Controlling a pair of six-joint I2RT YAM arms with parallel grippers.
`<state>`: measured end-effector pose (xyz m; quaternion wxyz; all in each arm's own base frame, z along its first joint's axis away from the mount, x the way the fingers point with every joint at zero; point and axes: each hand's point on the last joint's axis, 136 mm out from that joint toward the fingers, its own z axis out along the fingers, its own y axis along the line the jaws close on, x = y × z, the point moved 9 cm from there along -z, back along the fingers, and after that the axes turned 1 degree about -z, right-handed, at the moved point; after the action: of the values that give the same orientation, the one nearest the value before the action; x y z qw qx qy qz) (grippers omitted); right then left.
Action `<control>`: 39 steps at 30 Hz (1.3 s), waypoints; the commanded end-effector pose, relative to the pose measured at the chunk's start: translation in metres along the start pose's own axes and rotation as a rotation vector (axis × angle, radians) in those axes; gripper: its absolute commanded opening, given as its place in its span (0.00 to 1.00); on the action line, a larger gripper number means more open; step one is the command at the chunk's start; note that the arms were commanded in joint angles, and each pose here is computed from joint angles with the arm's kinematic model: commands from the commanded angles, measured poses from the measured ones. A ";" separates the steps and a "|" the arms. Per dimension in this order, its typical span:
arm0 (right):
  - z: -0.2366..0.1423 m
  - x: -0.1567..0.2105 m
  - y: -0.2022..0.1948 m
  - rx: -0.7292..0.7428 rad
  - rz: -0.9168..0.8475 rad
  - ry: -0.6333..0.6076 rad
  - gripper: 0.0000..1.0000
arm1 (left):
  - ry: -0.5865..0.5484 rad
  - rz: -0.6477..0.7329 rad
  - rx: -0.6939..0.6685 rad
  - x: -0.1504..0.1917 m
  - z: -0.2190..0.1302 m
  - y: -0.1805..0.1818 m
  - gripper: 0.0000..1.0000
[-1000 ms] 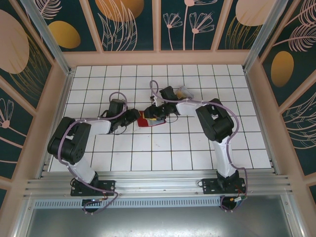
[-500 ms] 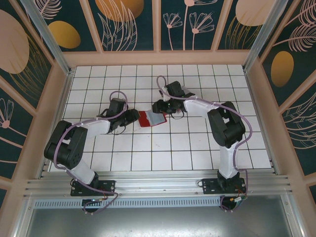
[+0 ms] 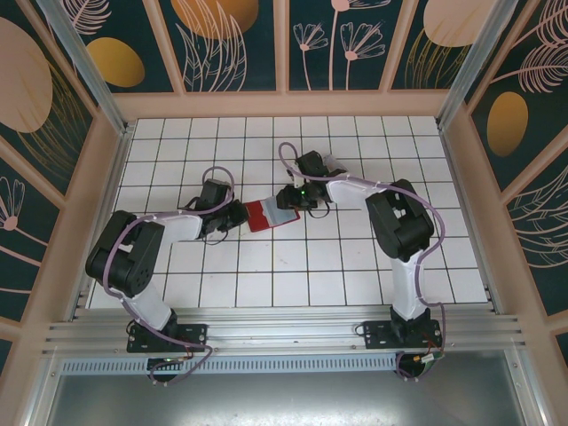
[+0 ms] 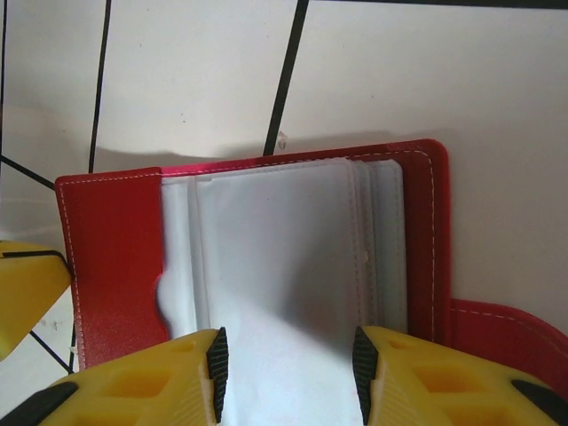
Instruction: Put the credit cards into the card holder
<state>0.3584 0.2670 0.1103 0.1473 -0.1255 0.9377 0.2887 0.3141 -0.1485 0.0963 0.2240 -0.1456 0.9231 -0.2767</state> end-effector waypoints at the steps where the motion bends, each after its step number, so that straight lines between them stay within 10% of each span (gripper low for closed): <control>1: 0.010 0.008 -0.004 0.040 -0.010 0.050 0.46 | 0.024 0.002 -0.002 0.004 0.007 0.002 0.13; 32: 0.035 0.013 0.033 -0.512 0.071 0.161 0.46 | 0.056 -0.047 0.011 0.019 0.026 0.020 0.04; 39: 0.040 0.019 0.011 -0.536 0.140 0.151 0.47 | -0.008 -0.043 0.094 0.018 0.008 0.011 0.27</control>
<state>0.3460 0.3045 0.0952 0.0384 -0.1382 0.8452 0.5148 0.3144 -0.1509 0.0820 0.2363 -0.1576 0.9053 -0.3160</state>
